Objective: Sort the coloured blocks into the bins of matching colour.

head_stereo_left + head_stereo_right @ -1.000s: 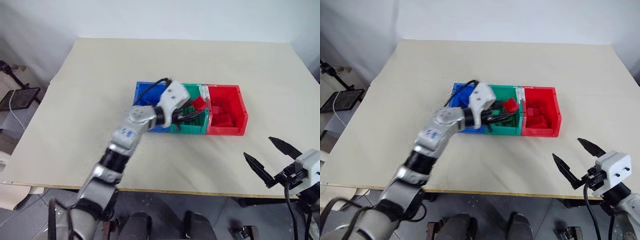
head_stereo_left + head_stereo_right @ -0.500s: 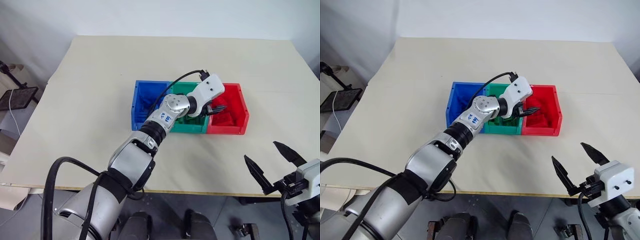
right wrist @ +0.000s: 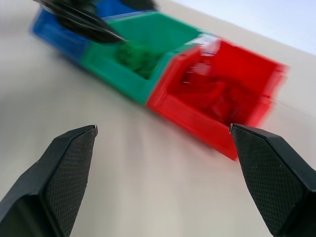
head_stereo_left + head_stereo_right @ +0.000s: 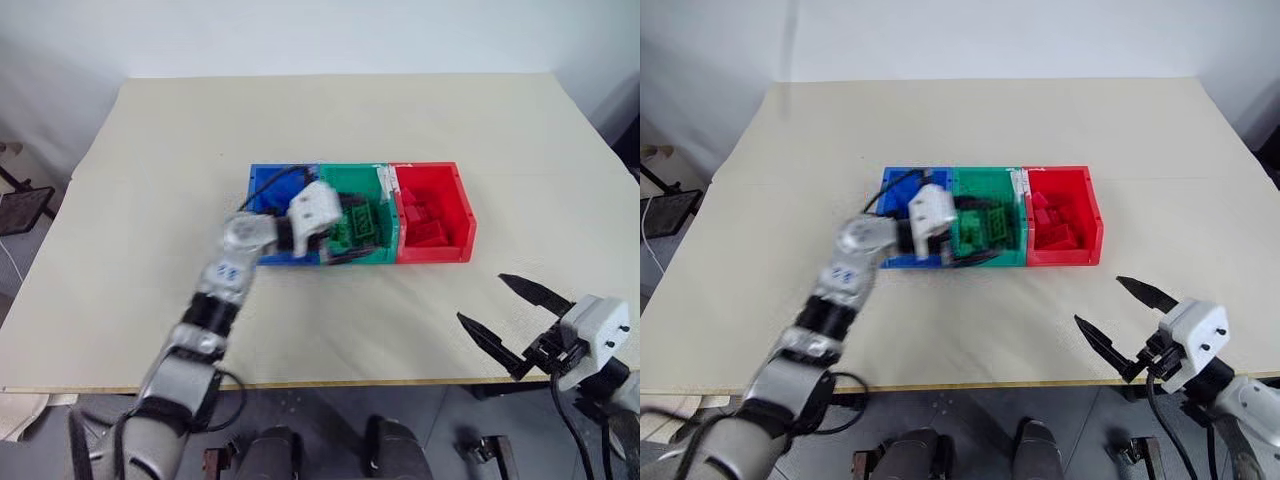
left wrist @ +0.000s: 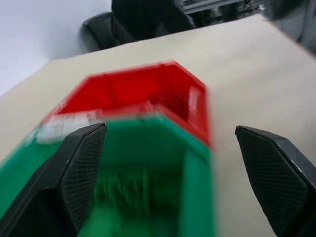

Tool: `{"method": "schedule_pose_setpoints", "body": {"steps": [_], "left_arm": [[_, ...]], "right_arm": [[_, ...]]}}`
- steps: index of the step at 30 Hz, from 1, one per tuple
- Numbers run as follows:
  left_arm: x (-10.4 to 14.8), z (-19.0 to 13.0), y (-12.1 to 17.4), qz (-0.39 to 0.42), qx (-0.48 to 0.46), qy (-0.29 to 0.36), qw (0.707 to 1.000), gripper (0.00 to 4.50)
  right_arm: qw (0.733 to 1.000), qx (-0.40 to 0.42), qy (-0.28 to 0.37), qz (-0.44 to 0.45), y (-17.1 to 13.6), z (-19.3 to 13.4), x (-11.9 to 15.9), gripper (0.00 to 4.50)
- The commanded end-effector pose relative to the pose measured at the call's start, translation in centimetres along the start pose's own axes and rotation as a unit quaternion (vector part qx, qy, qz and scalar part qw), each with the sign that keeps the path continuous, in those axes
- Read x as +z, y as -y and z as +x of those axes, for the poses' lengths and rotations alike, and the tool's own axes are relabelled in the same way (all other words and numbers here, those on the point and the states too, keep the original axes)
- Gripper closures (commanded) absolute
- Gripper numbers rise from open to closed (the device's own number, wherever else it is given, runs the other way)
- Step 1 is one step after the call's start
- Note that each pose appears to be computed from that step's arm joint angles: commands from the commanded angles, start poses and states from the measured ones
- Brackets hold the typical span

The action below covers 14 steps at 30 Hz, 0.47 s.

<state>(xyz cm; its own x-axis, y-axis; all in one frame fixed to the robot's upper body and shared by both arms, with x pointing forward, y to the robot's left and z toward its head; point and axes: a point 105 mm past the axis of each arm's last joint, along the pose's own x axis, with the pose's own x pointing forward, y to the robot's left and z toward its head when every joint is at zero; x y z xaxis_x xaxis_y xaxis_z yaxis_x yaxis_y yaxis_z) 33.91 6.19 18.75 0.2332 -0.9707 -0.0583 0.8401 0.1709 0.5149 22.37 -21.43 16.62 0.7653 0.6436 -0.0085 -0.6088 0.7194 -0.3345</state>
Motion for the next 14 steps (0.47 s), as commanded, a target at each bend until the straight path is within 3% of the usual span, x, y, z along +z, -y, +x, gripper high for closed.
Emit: {"method": "schedule_pose_setpoints", "body": {"steps": [1,8,11,14], "left_arm": [[0.8,-3.5,1.0,0.013,0.001,-0.006,1.000,0.06],[-2.1,-10.9,2.8,-0.030,0.073,-0.110,0.991,0.06],[-2.0,-12.6,2.0,-0.039,0.132,-0.113,0.984,0.06],[-2.1,-12.7,2.4,-0.037,0.127,-0.121,0.984,0.06]], "right_arm": [[0.999,0.037,0.006,-0.016,0.3,0.4,-0.1,0.00],[0.997,0.066,0.007,-0.032,1.8,1.7,-0.9,0.00],[0.998,0.058,0.009,-0.035,2.3,1.8,-1.0,0.00],[0.999,0.041,0.009,-0.033,2.7,1.8,-1.0,0.00]]}}
